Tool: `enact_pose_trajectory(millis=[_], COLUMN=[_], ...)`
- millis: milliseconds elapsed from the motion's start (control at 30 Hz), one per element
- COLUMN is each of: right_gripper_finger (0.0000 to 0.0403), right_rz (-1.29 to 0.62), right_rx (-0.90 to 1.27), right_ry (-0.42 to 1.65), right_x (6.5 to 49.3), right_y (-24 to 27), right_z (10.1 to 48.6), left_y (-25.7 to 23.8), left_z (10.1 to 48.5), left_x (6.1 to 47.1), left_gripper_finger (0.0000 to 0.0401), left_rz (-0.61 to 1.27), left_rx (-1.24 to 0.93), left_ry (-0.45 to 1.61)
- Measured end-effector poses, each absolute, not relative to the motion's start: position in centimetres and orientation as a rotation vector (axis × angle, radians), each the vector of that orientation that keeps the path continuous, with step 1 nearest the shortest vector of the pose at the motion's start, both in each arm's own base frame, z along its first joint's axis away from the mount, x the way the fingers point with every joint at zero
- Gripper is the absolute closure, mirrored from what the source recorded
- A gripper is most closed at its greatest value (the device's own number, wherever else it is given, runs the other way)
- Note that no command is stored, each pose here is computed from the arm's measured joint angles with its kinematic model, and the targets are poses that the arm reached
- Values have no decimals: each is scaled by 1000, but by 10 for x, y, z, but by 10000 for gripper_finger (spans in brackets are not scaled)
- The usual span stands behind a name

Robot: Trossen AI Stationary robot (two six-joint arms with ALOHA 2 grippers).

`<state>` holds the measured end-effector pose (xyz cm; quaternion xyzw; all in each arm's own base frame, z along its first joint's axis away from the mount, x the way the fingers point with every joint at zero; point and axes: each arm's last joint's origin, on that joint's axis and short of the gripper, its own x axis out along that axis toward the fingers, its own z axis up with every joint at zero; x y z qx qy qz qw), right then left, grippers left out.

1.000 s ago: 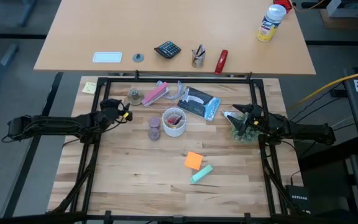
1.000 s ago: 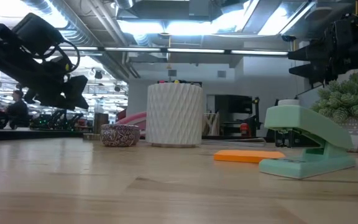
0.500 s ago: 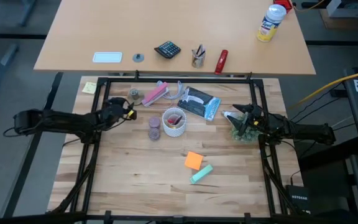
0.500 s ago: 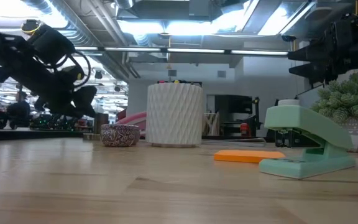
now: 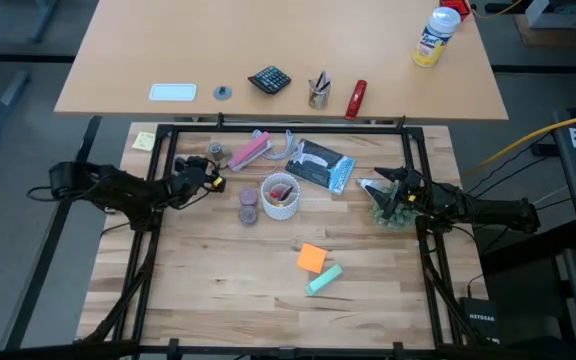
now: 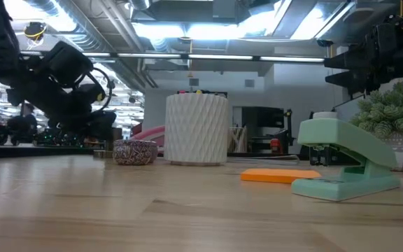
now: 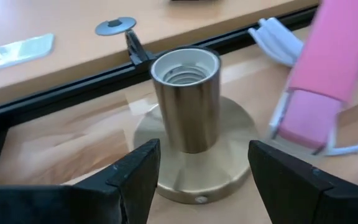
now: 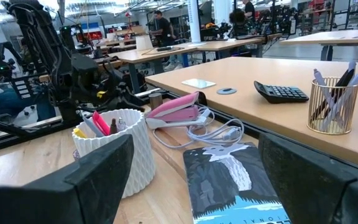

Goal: Screw lightbulb
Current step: Move the lamp to the center of the table

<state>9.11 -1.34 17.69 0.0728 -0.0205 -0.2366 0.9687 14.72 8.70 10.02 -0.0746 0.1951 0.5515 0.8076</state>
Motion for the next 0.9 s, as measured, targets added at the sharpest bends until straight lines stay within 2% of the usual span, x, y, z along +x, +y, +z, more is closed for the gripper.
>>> enact_pose_trajectory(millis=[433,900], right_gripper_finger=[52,52], right_rz=[-478,-478], right_rx=[147,147], right_ry=[-41,-41], right_x=[91,91], right_y=[-13,-13], right_z=[177,177], left_y=[104,141], left_z=[96,86], left_x=[166,186], left_gripper_finger=[166,166], left_rz=[1190,1293], left_rx=[-62,-87], left_ry=[446,488])
